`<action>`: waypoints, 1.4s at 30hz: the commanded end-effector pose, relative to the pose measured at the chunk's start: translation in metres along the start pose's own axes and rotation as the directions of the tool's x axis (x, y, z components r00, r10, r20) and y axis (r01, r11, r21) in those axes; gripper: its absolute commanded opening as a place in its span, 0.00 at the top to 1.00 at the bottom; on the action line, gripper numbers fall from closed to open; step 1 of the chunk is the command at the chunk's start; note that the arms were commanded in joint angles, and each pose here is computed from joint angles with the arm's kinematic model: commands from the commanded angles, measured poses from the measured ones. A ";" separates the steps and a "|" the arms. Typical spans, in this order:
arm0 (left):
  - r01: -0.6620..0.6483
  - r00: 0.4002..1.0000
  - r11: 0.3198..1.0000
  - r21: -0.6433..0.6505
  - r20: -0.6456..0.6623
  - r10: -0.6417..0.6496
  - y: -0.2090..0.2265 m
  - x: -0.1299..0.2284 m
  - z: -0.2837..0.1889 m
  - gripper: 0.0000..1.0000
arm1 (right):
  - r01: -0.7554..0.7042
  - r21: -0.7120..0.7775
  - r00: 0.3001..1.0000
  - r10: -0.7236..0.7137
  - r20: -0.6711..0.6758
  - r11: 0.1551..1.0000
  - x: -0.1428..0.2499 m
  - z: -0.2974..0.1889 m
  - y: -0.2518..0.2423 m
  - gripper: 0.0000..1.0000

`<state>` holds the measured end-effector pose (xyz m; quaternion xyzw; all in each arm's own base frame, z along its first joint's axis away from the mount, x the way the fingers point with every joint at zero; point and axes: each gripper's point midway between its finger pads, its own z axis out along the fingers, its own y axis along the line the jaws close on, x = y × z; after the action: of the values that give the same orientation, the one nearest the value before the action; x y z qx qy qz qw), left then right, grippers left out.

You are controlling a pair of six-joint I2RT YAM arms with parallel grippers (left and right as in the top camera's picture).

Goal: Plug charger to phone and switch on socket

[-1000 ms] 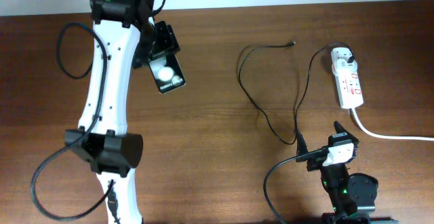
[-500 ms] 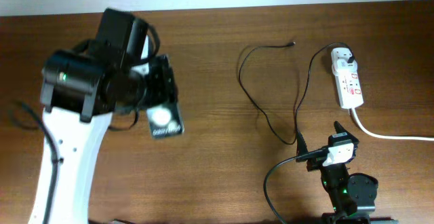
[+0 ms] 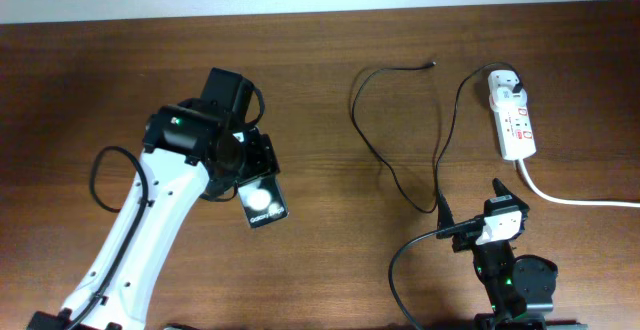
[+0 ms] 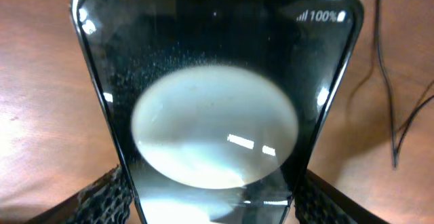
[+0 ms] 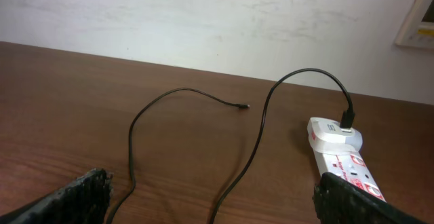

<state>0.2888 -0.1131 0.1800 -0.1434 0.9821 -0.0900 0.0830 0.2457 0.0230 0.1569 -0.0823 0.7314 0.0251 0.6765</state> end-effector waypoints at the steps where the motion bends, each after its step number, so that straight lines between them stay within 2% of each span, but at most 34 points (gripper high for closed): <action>1: 0.039 0.999 0.996 0.085 -0.018 -0.038 -0.013 0.003 0.008 0.48 | 0.006 0.002 1.000 -0.006 -0.007 1.000 0.004 0.000 0.000 0.02; 6: 0.217 0.976 0.972 0.085 -0.042 -0.214 -0.013 0.005 0.012 0.48 | 0.006 0.002 1.000 -0.006 -0.007 1.000 0.004 0.000 0.000 0.02; 10: 0.413 0.910 0.905 0.103 -0.061 -0.409 -0.019 0.002 0.011 0.48 | 0.006 0.002 1.000 -0.006 -0.007 1.000 0.004 0.000 0.000 0.01; 15: 0.417 0.909 0.876 0.242 -0.101 -0.405 -0.048 -0.009 0.005 0.48 | -0.011 -0.038 1.000 0.011 -0.002 0.999 0.003 0.000 0.007 0.02; 16: 0.419 0.908 0.873 0.248 -0.105 -0.406 -0.049 -0.009 0.005 0.49 | -0.116 -0.070 0.993 0.116 -0.005 0.991 0.002 0.000 0.013 0.02; 18: 0.408 0.913 0.874 0.263 -0.103 -0.395 -0.042 -0.016 0.003 0.50 | -0.411 -0.083 0.912 0.410 -0.031 0.908 0.001 0.000 0.016 0.02; 19: 0.398 0.917 0.878 0.267 -0.091 -0.388 -0.036 -0.022 0.003 0.50 | -0.541 -0.101 0.841 0.538 -0.053 0.835 0.000 -0.001 0.020 0.02; 20: 0.398 0.917 0.876 0.274 -0.091 -0.388 -0.032 -0.025 0.002 0.51 | -0.586 -0.147 0.810 0.581 -0.083 0.797 -0.002 -0.002 0.029 0.02; 22: 0.385 0.923 0.867 0.316 -0.125 -0.364 -0.030 -0.029 -0.002 0.51 | -0.583 -0.339 0.811 0.551 -0.197 0.738 -0.006 -0.013 0.067 0.02; 24: 0.372 0.928 0.873 0.315 -0.155 -0.340 -0.031 -0.025 0.005 0.51 | -0.586 -0.510 0.809 0.492 -0.322 0.630 -0.006 -0.034 0.104 0.02; 25: 0.382 0.922 0.872 0.306 -0.182 -0.340 -0.031 -0.021 0.011 0.51 | -0.639 -0.541 0.768 0.497 -0.404 0.547 -0.005 -0.045 0.116 0.02; 26: 0.394 0.915 0.872 0.292 -0.212 -0.342 -0.029 -0.015 0.019 0.51 | -0.729 -0.520 0.682 0.530 -0.504 0.444 -0.005 -0.053 0.125 0.02; 27: 0.410 0.902 0.867 0.284 -0.266 -0.340 -0.029 -0.005 0.028 0.52 | -0.847 -0.434 0.530 0.563 -0.635 0.307 -0.004 -0.062 0.133 0.02; 28: 0.422 0.891 0.862 0.281 -0.303 -0.337 -0.030 0.002 0.033 0.52 | -0.911 -0.353 0.409 0.567 -0.715 0.212 -0.002 -0.068 0.138 0.02; 29: 0.430 0.882 0.855 0.291 -0.336 -0.330 -0.033 0.007 0.034 0.52 | -0.937 -0.307 0.346 0.568 -0.746 0.168 -0.003 -0.070 0.139 0.02; 33: 0.439 0.871 0.831 0.342 -0.389 -0.299 -0.044 0.012 0.029 0.52 | -0.935 -0.282 0.352 0.664 -0.660 0.216 -0.003 -0.052 0.124 0.02; 35: 0.441 0.869 0.828 0.345 -0.394 -0.298 -0.045 0.012 0.029 0.52 | -0.881 -0.360 0.470 0.644 -0.604 0.307 -0.004 -0.049 0.121 0.01; 37: 0.449 0.867 0.823 0.347 -0.393 -0.307 -0.046 0.010 0.029 0.52 | -0.848 -0.402 0.524 0.657 -0.542 0.345 -0.014 -0.045 0.116 0.02; 42: 0.445 0.873 0.828 0.340 -0.370 -0.317 -0.044 0.007 0.031 0.52 | -0.827 -0.416 0.559 0.637 -0.531 0.378 -0.042 -0.042 0.113 0.02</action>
<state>0.2994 -0.1600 0.1552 -0.3035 0.8938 -0.3250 -0.0588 0.1848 0.1318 0.1757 0.0507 0.7198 0.5702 0.3928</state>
